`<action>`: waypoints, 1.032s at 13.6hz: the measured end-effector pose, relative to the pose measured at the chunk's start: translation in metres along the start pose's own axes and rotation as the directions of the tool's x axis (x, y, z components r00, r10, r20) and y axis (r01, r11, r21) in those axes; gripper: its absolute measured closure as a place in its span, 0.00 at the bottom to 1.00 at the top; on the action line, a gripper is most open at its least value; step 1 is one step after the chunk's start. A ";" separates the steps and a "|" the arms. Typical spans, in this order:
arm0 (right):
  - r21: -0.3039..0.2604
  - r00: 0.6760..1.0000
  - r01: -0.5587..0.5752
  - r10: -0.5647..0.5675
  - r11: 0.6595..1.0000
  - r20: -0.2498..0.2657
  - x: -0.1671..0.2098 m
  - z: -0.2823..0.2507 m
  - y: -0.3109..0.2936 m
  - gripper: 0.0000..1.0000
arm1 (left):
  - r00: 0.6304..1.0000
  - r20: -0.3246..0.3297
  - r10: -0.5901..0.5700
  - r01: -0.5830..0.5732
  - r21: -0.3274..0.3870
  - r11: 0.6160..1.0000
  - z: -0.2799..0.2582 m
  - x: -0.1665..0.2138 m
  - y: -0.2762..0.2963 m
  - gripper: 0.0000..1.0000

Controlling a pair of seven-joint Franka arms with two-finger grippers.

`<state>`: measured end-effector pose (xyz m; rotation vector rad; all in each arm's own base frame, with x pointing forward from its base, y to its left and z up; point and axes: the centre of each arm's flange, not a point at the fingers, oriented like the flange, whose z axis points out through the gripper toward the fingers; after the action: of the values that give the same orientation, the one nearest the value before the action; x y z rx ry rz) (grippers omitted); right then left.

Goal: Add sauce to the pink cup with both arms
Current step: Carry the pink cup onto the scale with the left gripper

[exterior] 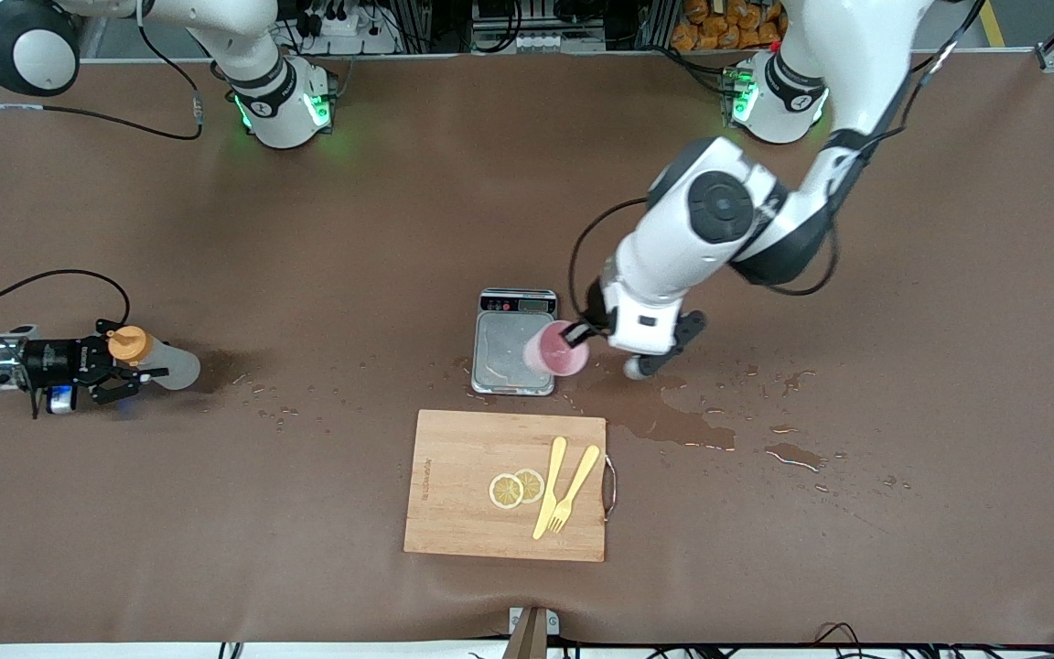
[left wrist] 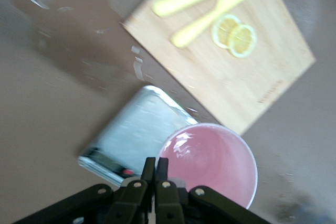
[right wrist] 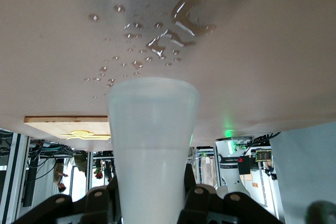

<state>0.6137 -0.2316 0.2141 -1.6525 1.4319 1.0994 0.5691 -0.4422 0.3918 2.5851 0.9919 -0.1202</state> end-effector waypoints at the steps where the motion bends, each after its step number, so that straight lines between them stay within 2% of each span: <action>1: -0.017 1.000 -0.001 0.000 1.000 -0.028 -0.012 -0.002 -0.006 0.54 | 1.000 -0.011 -0.013 0.013 -0.021 1.000 0.017 -0.006 0.006 0.97; 3: -0.062 0.993 0.018 -0.025 0.998 -0.118 -0.042 -0.003 -0.020 0.53 | 0.999 -0.049 -0.020 0.019 -0.023 1.000 0.049 -0.015 0.009 0.97; 6: -0.112 0.965 -0.004 -0.025 0.994 -0.260 -0.093 -0.001 -0.035 0.53 | 0.996 -0.089 0.017 -0.016 0.015 1.000 0.086 -0.036 0.004 0.97; 10: -0.143 0.884 -0.029 -0.042 0.989 -0.466 -0.174 0.008 -0.054 0.54 | 0.997 -0.073 0.038 -0.028 0.135 0.990 0.101 -0.050 -0.008 0.97; 12: -0.150 0.855 -0.051 -0.035 0.987 -0.517 -0.205 0.021 -0.061 0.54 | 0.996 -0.074 0.053 -0.041 0.163 0.986 0.104 -0.055 -0.011 0.97; 14: -0.151 0.839 -0.080 -0.015 0.985 -0.544 -0.222 0.039 -0.067 0.55 | 0.993 -0.090 0.077 -0.060 0.177 0.982 0.107 -0.059 -0.012 0.97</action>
<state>0.6653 -0.0944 0.3977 -2.1932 1.7568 0.8104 0.5226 -0.5101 0.3005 2.8051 0.9631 -0.0667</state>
